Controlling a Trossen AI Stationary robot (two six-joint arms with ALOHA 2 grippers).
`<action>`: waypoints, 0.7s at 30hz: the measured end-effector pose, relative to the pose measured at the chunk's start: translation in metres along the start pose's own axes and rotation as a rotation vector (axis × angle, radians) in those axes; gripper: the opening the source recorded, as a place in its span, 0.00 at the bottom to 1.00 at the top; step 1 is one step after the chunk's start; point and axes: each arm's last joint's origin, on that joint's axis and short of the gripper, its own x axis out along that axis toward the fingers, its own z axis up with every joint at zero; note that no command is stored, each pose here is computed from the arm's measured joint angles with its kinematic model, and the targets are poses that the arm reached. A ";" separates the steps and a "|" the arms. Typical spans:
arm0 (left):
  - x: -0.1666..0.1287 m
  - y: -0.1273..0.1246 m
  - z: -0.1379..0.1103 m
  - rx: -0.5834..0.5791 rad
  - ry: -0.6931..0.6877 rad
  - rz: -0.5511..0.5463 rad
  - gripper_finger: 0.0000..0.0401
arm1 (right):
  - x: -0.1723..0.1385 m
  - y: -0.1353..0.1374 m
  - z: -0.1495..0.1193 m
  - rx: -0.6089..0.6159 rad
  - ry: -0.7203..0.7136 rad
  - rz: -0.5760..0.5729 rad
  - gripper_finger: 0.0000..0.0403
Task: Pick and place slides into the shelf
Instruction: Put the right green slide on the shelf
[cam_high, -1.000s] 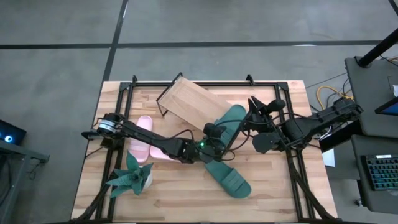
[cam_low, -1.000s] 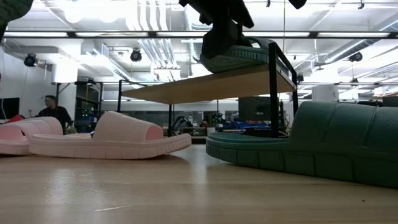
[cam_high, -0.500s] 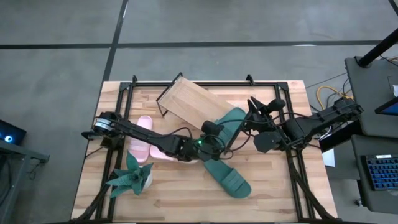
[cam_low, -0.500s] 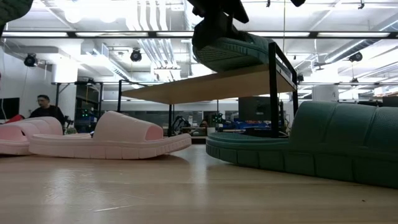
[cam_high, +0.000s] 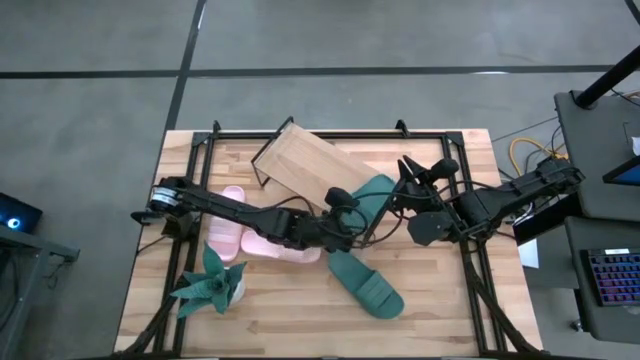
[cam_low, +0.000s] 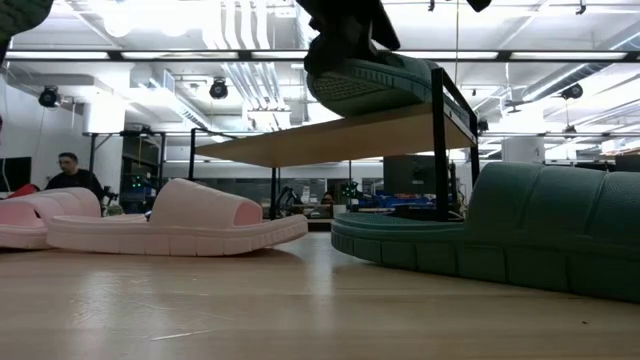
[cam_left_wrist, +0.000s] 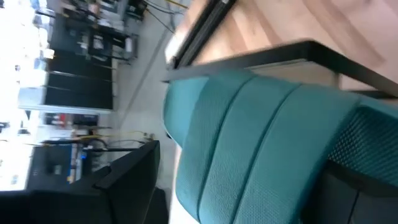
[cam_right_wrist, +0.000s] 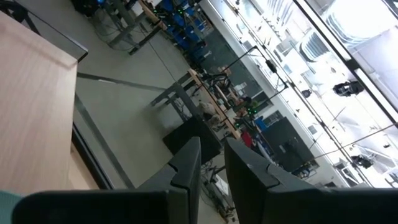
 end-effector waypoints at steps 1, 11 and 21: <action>-0.001 0.001 0.000 -0.002 0.009 -0.014 0.76 | 0.000 0.000 0.000 0.000 0.000 0.000 0.16; -0.004 0.012 -0.006 -0.073 -0.078 -0.148 0.76 | 0.000 0.002 -0.002 -0.010 0.001 -0.001 0.16; -0.011 0.029 -0.012 -0.098 -0.080 -0.156 0.76 | 0.000 0.003 -0.002 -0.010 0.001 -0.001 0.16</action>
